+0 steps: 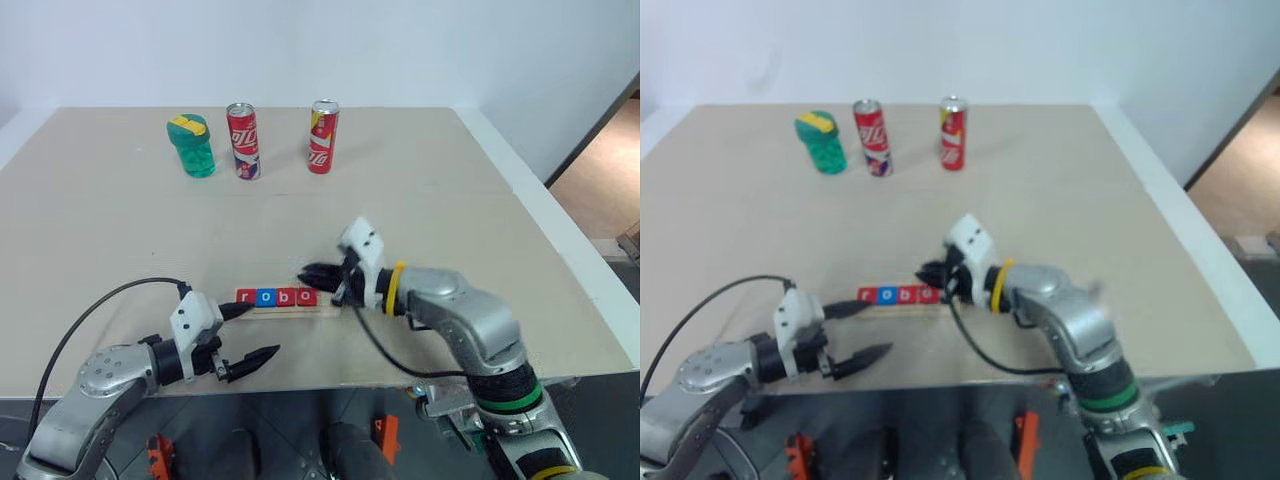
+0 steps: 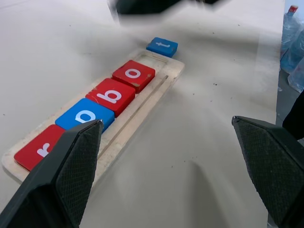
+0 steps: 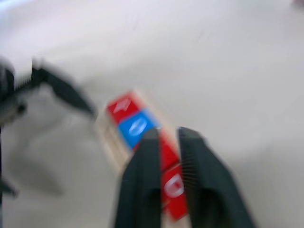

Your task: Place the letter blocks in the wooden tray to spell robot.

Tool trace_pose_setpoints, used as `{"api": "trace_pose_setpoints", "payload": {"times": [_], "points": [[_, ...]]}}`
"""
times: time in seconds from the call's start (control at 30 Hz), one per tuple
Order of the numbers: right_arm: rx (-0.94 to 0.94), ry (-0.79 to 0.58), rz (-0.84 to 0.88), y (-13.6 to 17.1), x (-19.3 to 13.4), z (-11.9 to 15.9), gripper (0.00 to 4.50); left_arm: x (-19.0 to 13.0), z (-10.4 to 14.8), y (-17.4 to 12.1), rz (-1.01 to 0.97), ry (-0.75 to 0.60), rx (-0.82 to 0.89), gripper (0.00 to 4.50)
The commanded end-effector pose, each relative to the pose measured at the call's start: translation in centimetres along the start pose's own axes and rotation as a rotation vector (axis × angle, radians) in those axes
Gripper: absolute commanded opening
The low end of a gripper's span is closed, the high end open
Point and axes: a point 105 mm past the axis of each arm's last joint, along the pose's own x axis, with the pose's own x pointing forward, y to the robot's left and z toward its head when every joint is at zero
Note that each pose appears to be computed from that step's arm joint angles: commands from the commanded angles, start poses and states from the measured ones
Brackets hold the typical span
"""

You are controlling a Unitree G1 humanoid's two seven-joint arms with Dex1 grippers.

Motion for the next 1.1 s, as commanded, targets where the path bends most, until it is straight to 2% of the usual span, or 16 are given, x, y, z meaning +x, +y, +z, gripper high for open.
{"api": "trace_pose_setpoints", "payload": {"times": [0.03,0.17,0.27,0.43,0.7,0.73,0.77,0.87,1.0,1.1], "points": [[-0.02,-0.035,-0.028,-1.8,-2.0,0.7,2.07,0.3,1.1,-1.2,-0.074,-0.023,0.039,4.5],[-0.086,0.058,0.091,-2.7,-4.4,-2.0,3.46,0.5,1.3,-2.3,-0.171,-0.003,0.055,4.5],[-0.181,0.127,0.202,-3.5,-4.9,-3.5,4.45,0.7,1.6,-2.7,-0.223,0.002,0.067,4.5],[-0.245,0.136,0.3,-4.4,-3.9,-4.2,4.45,1.0,2.0,-2.4,-0.227,0.0,0.075,4.5],[-0.316,0.134,0.329,-5.9,-2.3,-5.0,4.45,1.1,2.9,-2.3,-0.202,-0.029,0.096,4.5],[-0.316,0.14,0.332,-6.0,-2.2,-5.3,4.21,1.1,3.0,-2.2,-0.191,-0.035,0.098,4.5],[-0.316,0.144,0.334,-6.0,-2.1,-5.7,4.21,1.2,3.0,-2.2,-0.184,-0.038,0.099,4.5],[-0.294,0.15,0.327,-6.0,-2.0,-6.6,3.72,1.2,3.1,-2.0,-0.158,-0.04,0.102,4.5],[-0.252,0.149,0.297,-5.8,-2.4,-7.4,3.72,0.9,2.9,-1.6,-0.118,-0.036,0.097,4.5],[-0.188,0.135,0.198,-6.0,-2.6,-8.3,3.72,1.1,3.0,-1.0,-0.072,-0.049,0.092,4.5]]}}
